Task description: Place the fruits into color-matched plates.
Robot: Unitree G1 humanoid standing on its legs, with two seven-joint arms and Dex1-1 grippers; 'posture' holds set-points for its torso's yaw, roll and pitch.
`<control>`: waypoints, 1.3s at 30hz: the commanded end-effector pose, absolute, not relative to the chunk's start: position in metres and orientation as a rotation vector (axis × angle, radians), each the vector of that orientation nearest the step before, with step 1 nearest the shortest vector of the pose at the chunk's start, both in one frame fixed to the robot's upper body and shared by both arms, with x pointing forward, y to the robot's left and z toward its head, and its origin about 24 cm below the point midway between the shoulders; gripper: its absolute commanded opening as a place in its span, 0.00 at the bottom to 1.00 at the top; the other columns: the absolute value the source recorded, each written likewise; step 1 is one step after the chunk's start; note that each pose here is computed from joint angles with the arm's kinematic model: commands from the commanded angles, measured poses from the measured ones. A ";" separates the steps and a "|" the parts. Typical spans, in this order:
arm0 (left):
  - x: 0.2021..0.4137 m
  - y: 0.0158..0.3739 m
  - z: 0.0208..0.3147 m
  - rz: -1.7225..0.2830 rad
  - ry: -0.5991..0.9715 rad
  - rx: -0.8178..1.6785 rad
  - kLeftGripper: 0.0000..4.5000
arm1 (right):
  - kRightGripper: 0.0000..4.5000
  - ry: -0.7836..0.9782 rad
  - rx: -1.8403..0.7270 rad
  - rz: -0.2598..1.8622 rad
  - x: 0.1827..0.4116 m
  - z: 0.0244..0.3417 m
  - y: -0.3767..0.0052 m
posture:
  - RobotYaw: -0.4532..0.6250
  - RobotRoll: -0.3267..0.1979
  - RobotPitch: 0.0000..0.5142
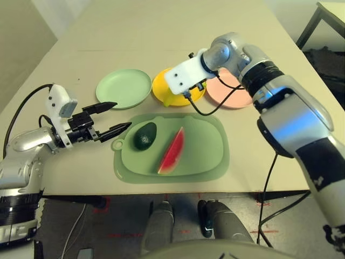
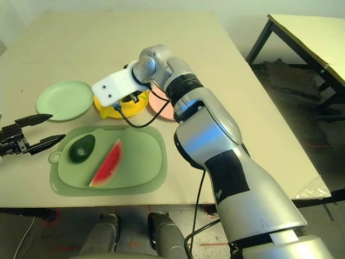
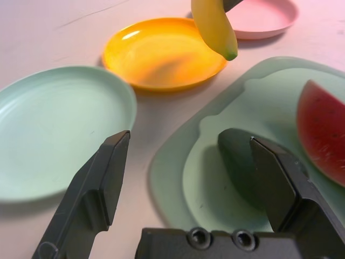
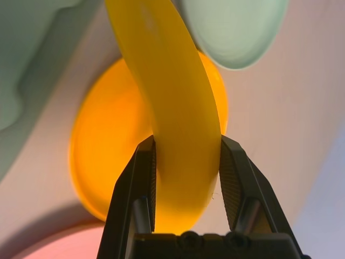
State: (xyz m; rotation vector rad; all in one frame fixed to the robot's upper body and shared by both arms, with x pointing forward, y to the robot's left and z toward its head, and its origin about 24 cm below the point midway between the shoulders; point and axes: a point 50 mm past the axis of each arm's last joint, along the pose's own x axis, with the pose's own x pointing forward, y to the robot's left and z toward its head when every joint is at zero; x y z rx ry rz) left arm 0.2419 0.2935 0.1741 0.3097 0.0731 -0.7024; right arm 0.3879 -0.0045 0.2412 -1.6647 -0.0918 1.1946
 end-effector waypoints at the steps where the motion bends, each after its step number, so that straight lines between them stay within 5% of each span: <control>1: 0.237 0.295 0.180 -0.663 0.079 0.323 1.00 | 0.37 -0.065 -1.685 1.122 0.392 0.232 -0.005 | 0.65 0.62 0.36; 39: 0.233 0.288 0.192 -0.680 0.097 0.379 1.00 | 0.37 0.163 -1.620 0.943 0.409 0.189 -0.045 | 0.66 0.62 0.40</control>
